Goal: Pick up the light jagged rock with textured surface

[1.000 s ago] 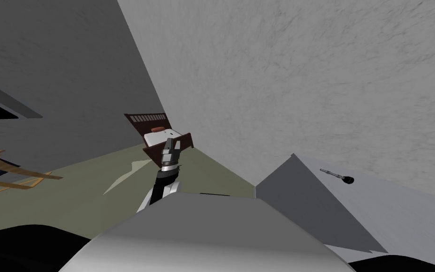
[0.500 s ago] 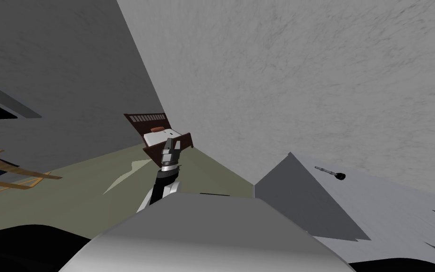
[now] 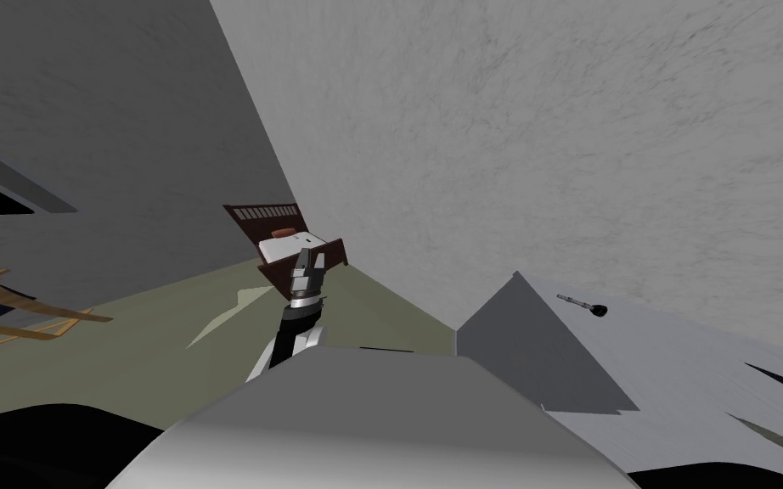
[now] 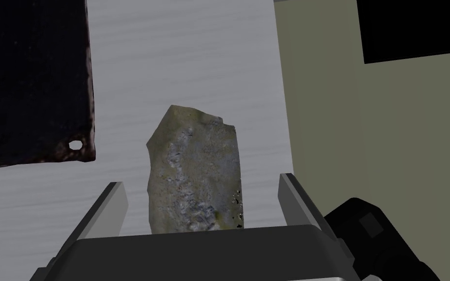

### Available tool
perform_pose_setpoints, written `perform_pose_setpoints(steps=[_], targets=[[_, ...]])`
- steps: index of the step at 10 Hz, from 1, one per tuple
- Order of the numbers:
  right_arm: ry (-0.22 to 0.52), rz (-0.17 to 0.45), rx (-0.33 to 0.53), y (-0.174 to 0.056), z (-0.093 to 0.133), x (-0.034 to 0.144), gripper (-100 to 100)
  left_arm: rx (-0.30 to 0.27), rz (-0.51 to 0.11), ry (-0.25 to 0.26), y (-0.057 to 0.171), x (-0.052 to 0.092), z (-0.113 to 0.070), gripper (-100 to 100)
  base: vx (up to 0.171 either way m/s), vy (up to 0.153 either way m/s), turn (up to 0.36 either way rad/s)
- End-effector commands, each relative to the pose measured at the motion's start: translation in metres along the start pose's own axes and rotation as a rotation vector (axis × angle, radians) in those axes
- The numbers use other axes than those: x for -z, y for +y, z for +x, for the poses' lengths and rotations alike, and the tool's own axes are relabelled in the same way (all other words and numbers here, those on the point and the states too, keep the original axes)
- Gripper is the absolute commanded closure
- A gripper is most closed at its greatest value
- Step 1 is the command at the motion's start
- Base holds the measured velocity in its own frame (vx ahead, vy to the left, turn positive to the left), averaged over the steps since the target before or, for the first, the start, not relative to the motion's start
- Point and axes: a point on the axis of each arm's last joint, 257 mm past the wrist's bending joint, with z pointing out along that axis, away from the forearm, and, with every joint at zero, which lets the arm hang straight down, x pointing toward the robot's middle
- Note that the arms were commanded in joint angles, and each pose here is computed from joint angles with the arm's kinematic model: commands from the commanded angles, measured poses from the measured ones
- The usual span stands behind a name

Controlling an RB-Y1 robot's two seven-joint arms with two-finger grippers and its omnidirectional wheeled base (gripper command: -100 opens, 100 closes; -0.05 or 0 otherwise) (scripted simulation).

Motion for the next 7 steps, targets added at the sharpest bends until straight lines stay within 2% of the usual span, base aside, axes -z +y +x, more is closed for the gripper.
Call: perform_pose_setpoints(steps=[1,7], targets=[[0.002,0.002,0.007,-0.008,-0.011,0.002,-100,0.0,0.0,0.0,0.0,0.0,0.0,0,-0.062,-0.025,-0.022],[0.001,0.005,0.006,-0.023,-0.036,0.006,-100,0.0,0.0,0.0,0.0,0.0,0.0,0,-0.047,-0.023,-0.011]])
